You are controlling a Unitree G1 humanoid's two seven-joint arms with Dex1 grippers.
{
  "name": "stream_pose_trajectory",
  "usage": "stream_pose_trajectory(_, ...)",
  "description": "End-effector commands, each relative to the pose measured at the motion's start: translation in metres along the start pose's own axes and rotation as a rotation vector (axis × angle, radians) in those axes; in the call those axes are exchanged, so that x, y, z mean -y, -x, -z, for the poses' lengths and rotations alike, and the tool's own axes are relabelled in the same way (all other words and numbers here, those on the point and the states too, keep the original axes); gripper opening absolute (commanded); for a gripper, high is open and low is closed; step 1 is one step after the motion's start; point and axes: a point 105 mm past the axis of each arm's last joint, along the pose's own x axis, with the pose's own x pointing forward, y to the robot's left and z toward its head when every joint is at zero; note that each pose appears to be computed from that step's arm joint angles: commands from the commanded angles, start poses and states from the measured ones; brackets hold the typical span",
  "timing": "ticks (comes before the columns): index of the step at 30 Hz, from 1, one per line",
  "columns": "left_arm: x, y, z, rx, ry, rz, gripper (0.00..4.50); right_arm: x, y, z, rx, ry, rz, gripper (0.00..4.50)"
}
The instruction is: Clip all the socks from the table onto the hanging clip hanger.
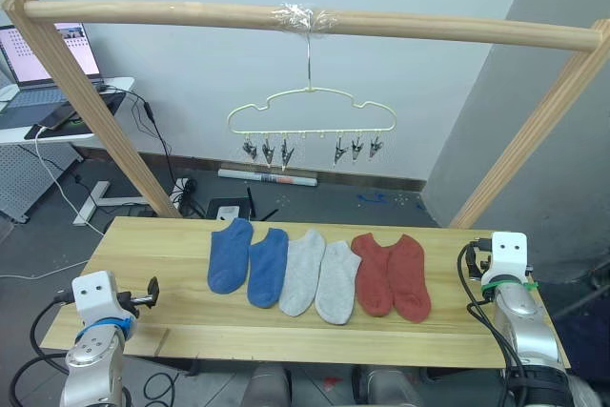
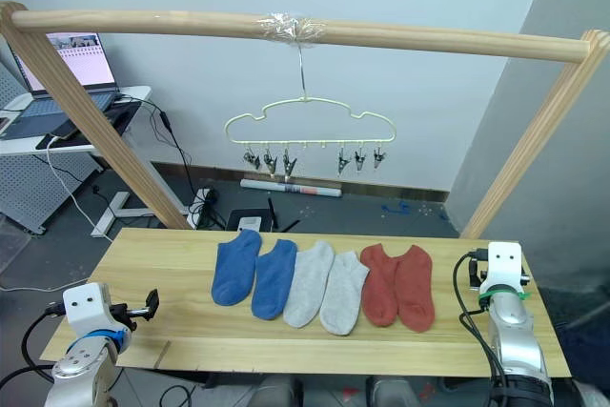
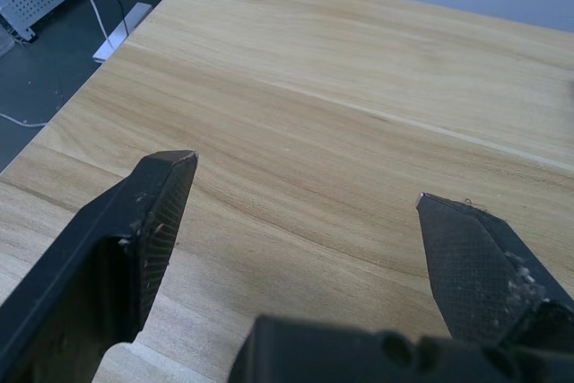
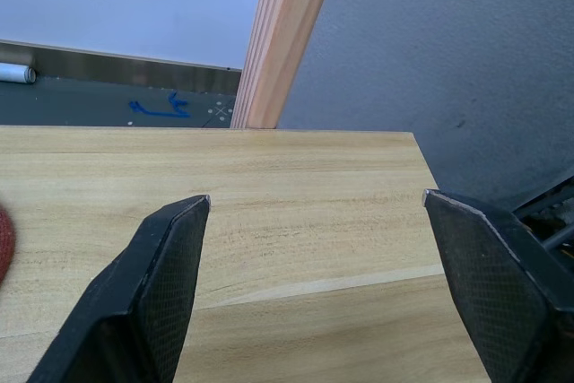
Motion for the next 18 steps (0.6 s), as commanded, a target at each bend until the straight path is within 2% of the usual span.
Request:
stream_pose_trajectory(1,-0.007,-0.002,-0.013,0.036,0.000,-0.016,4.45,0.004,-0.001,-0.014,0.043,-0.007,0.019,3.99)
stream_pose_trajectory(5,-0.010,-0.005,-0.011,0.023,-0.015,-0.056,4.45,0.005,-0.002,-0.016,0.051,-0.010,0.023,3.99)
stream_pose_trajectory(7,-0.013,-0.006,-0.014,0.041,-0.077,-0.099,4.45,0.004,-0.001,-0.016,0.052,-0.008,0.021,3.99)
stream_pose_trajectory(12,-0.013,-0.005,-0.017,0.062,-0.100,-0.103,4.45,0.003,-0.001,-0.018,0.061,0.003,0.010,3.99)
stream_pose_trajectory(14,-0.012,-0.004,-0.021,0.079,-0.084,-0.063,4.45,0.001,0.000,-0.020,0.070,0.012,0.001,3.99)
stream_pose_trajectory(18,-0.009,0.004,-0.038,0.138,0.076,0.064,4.45,-0.006,0.003,-0.033,0.122,0.032,-0.049,3.99)
